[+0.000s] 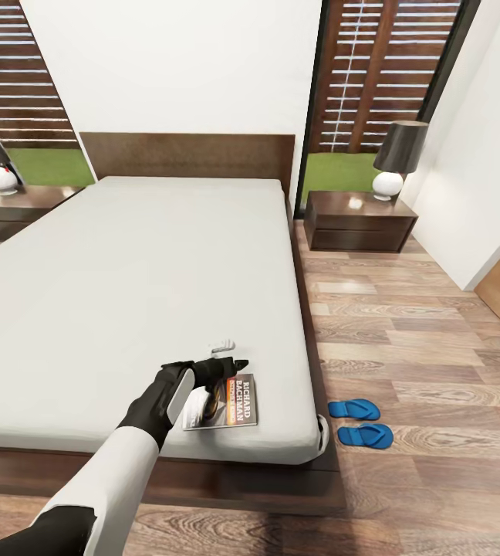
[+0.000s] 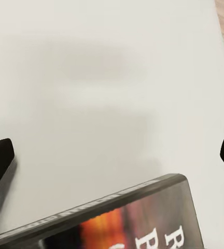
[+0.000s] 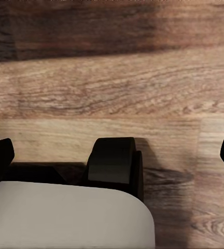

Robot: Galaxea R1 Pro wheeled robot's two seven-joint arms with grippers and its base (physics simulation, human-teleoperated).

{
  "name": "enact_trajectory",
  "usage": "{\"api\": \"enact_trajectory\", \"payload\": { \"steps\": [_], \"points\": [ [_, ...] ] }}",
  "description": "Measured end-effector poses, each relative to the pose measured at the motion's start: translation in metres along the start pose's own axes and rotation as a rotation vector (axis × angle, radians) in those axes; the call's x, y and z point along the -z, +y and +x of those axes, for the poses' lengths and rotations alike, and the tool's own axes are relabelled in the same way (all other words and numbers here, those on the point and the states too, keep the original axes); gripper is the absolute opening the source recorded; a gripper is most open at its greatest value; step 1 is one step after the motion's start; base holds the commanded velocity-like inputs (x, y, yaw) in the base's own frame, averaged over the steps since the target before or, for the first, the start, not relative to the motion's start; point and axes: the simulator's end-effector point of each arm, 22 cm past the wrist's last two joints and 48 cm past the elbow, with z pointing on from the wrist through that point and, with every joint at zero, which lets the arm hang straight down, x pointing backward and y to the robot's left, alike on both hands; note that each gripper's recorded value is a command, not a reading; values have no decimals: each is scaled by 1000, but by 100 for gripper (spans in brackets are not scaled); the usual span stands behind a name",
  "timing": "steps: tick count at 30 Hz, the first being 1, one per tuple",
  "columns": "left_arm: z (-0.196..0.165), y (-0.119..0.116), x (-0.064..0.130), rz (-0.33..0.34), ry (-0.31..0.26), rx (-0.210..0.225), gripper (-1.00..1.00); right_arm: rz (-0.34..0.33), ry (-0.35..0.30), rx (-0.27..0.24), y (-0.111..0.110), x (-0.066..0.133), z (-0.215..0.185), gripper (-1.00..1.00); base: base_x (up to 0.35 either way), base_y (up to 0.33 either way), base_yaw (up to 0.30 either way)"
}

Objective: In the bedroom, move the book from the bed onto either nightstand, and place the two sandals side by side next to the bed.

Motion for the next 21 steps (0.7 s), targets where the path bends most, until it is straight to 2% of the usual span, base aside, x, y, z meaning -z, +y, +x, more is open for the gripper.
{"api": "enact_trajectory", "payload": {
  "steps": [18,21],
  "points": [
    [0,0,0,0,1,0,100,0,1,1,0,0,0,100,0,0,0],
    [-4,-3,4,0,0,0,100,0,1,1,1,6,-1,100,0,0,0]
  ]
}}
